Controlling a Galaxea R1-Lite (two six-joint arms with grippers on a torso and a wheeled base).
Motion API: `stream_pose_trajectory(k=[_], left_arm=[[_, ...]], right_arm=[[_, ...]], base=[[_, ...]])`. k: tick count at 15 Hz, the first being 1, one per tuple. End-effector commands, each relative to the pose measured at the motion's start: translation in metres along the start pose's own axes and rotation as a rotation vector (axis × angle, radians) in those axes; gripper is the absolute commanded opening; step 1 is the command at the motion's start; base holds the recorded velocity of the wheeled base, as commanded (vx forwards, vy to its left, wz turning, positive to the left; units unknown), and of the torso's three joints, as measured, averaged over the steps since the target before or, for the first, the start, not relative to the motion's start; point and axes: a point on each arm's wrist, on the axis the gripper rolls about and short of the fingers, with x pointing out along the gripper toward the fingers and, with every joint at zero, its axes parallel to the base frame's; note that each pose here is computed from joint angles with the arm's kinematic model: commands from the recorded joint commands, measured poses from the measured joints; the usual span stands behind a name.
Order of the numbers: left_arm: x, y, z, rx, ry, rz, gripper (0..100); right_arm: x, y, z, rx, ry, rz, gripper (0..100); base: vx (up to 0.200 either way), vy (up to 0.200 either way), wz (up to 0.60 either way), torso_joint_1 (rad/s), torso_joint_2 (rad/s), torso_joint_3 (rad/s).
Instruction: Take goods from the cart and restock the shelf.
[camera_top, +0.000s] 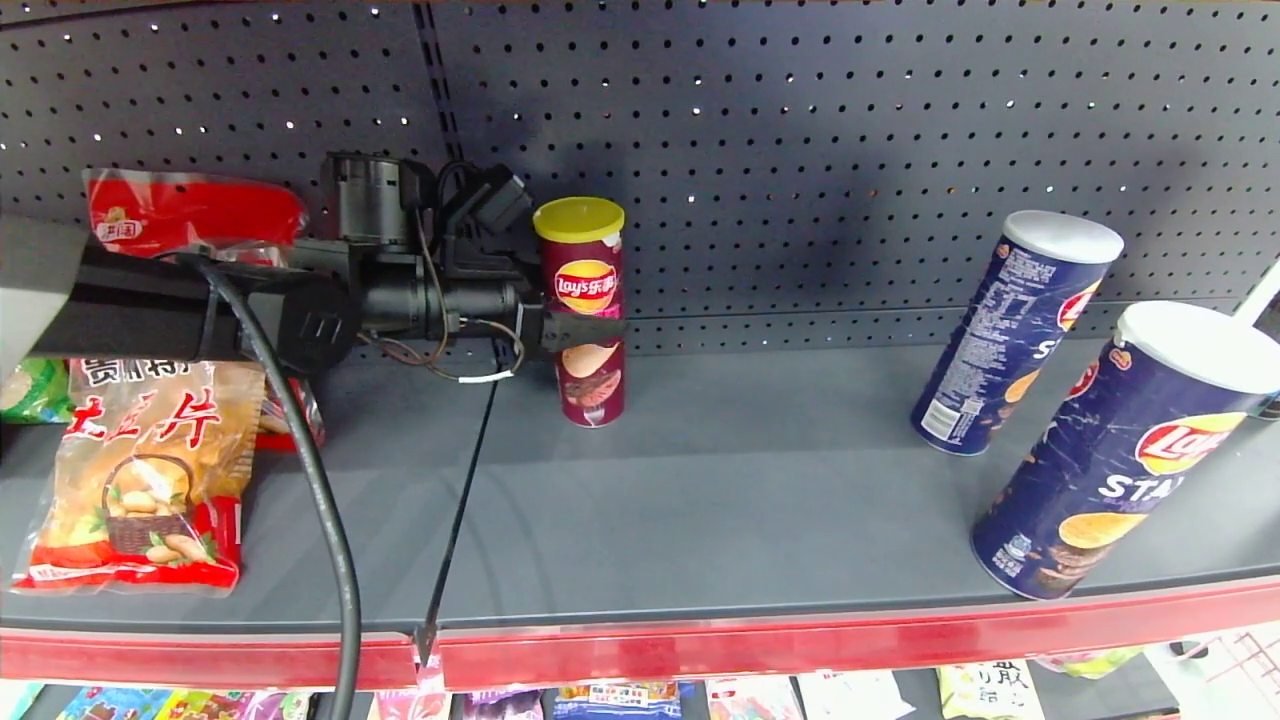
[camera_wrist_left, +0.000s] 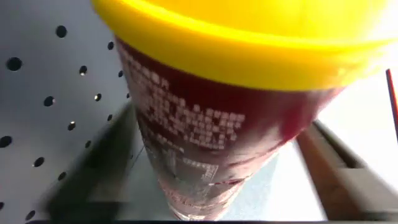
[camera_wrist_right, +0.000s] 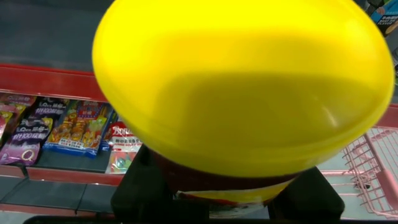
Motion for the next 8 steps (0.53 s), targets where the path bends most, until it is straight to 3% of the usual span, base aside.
stream_pose_trajectory(k=[1, 7, 8], left_arm=[[0.0, -0.001, 0.001, 0.001, -0.002, -0.002, 0], [-0.003, -0.003, 0.001, -0.001, 0.001, -0.003, 0], [-0.011, -0.011, 0.006, -0.004, 0.0, -0.02, 0]], right_arm=[[0.0, 0.0, 0.0, 0.0, 0.003, 0.001, 0], [0.001, 0.0, -0.002, 0.0, 0.009, 0.002, 0], [0.001, 0.0, -0.002, 0.0, 0.009, 0.002, 0]], base=[[0.0, 0.0, 0.0, 0.0, 0.0, 0.0], [0.0, 0.0, 0.0, 0.0, 0.0, 0.0], [0.0, 0.0, 0.0, 0.0, 0.0, 0.0]])
